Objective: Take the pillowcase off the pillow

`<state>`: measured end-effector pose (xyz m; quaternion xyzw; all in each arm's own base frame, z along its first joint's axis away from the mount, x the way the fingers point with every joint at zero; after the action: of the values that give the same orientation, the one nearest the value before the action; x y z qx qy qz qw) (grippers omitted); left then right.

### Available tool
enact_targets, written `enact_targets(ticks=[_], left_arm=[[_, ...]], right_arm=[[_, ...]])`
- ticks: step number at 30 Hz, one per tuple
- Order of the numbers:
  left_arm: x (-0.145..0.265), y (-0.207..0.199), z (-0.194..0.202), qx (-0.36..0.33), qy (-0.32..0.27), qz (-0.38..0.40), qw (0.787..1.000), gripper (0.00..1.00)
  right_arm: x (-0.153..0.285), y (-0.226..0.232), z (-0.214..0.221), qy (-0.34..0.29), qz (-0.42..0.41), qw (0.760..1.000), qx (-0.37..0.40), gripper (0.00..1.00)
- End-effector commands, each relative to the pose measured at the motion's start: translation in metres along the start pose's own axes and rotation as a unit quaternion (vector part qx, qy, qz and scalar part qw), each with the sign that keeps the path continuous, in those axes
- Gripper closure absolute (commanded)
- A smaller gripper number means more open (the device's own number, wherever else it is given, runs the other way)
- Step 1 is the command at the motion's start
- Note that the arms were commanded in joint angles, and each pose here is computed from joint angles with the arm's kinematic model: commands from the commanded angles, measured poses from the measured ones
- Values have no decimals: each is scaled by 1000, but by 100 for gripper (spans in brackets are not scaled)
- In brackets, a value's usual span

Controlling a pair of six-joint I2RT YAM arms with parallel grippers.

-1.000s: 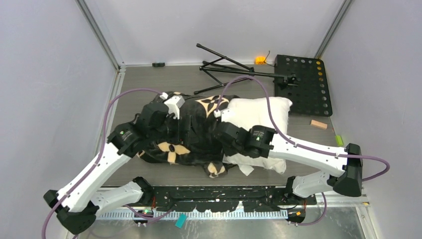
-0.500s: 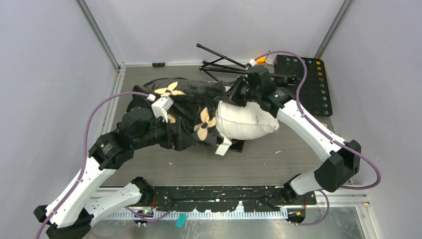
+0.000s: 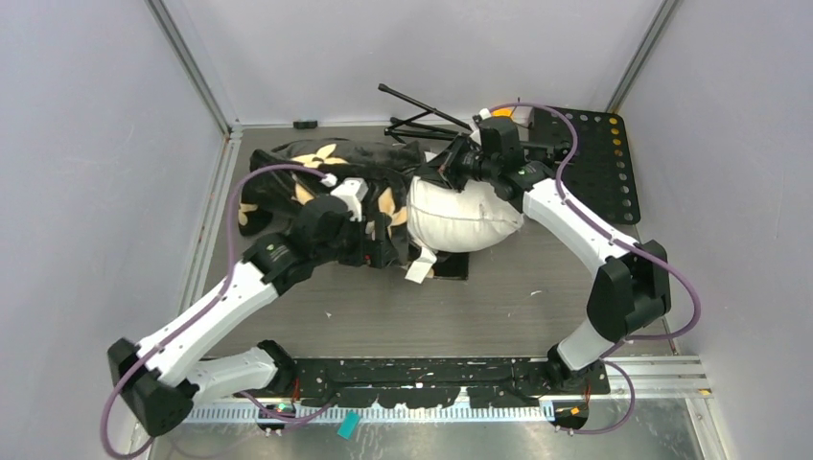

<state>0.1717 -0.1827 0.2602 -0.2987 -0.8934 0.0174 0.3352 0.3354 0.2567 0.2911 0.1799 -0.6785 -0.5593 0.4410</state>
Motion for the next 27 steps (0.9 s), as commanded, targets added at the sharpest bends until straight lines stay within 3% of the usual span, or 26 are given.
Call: enact_targets(ticks=[1, 3, 4, 8, 10, 16, 18, 22, 27], left_arm=[[-34, 2, -38, -57, -64, -19, 996, 7], [-51, 3, -50, -77, -71, -32, 994, 11], [-62, 6, -57, -83, -68, -43, 993, 18], [-90, 23, -82, -83, -81, -100, 988, 81], [-99, 30, -93, -87, -93, -116, 985, 99], [-110, 50, -135, -74, -111, -111, 985, 100], [-119, 60, -144, -59, -108, -103, 987, 100], [-127, 75, -162, -41, -100, -94, 990, 100], [-146, 83, -166, -38, -74, -76, 994, 100]], right_arm=[[5, 30, -28, -29, -61, 998, 17, 100], [8, 32, -41, -41, -61, 997, 20, 99], [11, 34, -48, -45, -61, 997, 24, 95], [35, 41, -72, -71, -51, 994, 62, 55], [54, 42, -80, -97, -30, 989, 105, 42], [115, 35, -73, -171, 62, 954, 239, 8], [133, 21, -75, -213, 106, 935, 264, 2], [167, -2, -75, -297, 146, 893, 305, 1], [183, -7, -62, -345, 80, 878, 322, 0]])
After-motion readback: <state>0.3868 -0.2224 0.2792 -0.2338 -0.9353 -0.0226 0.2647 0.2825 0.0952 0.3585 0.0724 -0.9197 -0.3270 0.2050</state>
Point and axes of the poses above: each gripper's point midway between its finger pads, its own x axis back along the fingers, its own y axis along the line the jaws close on, z = x × y, the point moved 6 cm from there along x, back along the fingers, and after that the axes turned 15 degrees about -x, right-handed, at the moved point
